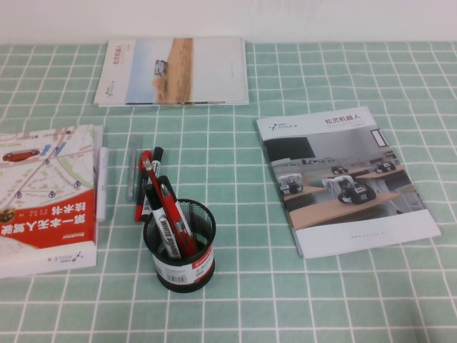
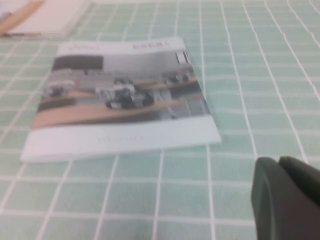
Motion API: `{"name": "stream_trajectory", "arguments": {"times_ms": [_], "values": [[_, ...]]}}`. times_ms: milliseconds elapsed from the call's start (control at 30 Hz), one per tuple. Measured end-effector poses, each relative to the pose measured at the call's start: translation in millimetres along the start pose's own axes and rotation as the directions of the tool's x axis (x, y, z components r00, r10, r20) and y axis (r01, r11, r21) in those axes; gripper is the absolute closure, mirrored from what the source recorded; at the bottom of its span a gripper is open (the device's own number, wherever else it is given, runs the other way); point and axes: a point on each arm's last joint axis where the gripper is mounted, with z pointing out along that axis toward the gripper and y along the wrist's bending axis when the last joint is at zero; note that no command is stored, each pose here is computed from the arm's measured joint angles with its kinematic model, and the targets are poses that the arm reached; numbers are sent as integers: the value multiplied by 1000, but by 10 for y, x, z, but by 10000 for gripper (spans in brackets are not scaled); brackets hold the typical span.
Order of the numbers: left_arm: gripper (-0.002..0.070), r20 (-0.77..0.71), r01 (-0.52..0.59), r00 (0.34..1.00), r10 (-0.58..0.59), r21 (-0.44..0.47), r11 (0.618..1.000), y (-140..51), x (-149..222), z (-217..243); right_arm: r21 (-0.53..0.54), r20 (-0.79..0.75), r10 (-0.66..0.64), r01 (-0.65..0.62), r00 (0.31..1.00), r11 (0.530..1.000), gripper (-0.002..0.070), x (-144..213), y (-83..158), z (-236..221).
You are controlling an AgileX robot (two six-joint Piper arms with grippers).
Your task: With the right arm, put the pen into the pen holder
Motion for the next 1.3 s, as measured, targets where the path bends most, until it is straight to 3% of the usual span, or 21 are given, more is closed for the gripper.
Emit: {"name": "stream_trajectory", "arguments": {"times_ms": [1300], "values": [[679,0,0,1000,0,0,1000,0,0,0,14,-39,-1,1,999,1000,695,53,-11,-15]]}}
